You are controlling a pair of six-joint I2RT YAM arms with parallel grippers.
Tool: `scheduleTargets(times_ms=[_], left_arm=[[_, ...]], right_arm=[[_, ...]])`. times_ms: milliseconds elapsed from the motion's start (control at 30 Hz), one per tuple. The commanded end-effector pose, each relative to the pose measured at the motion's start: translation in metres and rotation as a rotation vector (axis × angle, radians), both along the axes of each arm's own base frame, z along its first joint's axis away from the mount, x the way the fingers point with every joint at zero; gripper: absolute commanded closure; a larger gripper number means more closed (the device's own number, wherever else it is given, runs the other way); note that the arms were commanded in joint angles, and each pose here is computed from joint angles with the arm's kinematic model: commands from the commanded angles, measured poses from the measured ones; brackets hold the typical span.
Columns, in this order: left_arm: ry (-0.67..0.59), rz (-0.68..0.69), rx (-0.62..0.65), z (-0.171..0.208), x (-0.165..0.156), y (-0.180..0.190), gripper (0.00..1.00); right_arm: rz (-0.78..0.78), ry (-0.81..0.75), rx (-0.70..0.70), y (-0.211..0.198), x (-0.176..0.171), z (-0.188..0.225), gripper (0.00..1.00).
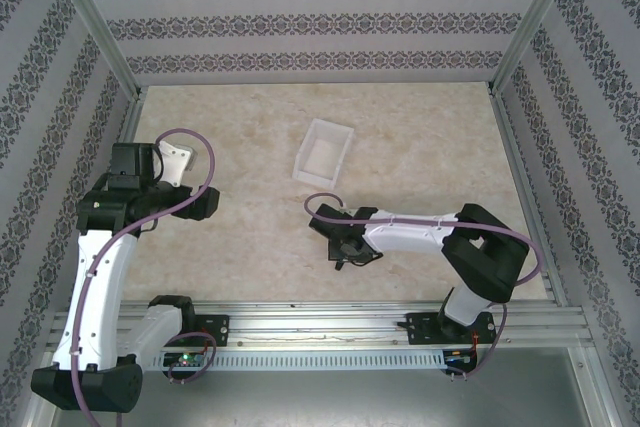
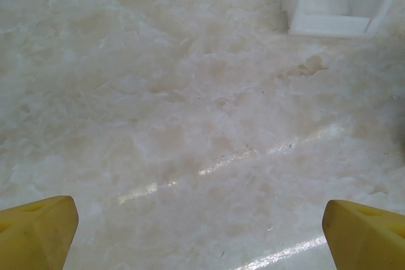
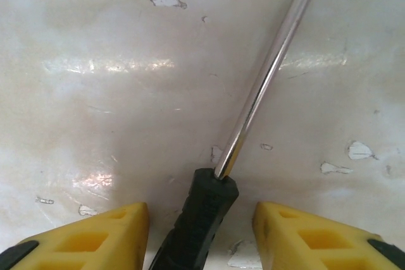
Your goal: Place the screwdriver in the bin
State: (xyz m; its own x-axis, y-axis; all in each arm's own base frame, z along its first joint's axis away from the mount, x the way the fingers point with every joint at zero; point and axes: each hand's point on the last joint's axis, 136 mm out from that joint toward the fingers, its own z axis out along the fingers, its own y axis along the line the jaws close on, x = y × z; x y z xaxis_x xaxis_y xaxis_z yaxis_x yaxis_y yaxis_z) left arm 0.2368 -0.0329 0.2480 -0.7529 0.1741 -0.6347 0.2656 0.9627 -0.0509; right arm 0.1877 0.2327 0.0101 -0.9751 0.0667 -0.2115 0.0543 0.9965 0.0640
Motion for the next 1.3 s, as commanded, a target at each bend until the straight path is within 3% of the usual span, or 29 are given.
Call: scheduleTargets(times_ms=[0, 533, 733, 1267], left_arm=[[0.007, -0.024, -0.013, 0.007, -0.009, -0.005, 0.01], [0.009, -0.018, -0.015, 0.006, -0.013, -0.005, 0.01], [0.004, -0.025, -0.018, 0.009, -0.016, -0.006, 0.01], [-0.048, -0.056, -0.027, 0.021, -0.018, -0.011, 0.01]], right_arm=[[-0.003, 0.070, -0.093, -0.024, -0.023, -0.012, 0.54], [0.073, 0.046, -0.141, -0.019, -0.034, -0.010, 0.65], [0.078, 0.041, -0.157, -0.021, -0.033, -0.012, 0.74], [0.119, -0.075, -0.090, -0.020, -0.020, 0.035, 0.80]])
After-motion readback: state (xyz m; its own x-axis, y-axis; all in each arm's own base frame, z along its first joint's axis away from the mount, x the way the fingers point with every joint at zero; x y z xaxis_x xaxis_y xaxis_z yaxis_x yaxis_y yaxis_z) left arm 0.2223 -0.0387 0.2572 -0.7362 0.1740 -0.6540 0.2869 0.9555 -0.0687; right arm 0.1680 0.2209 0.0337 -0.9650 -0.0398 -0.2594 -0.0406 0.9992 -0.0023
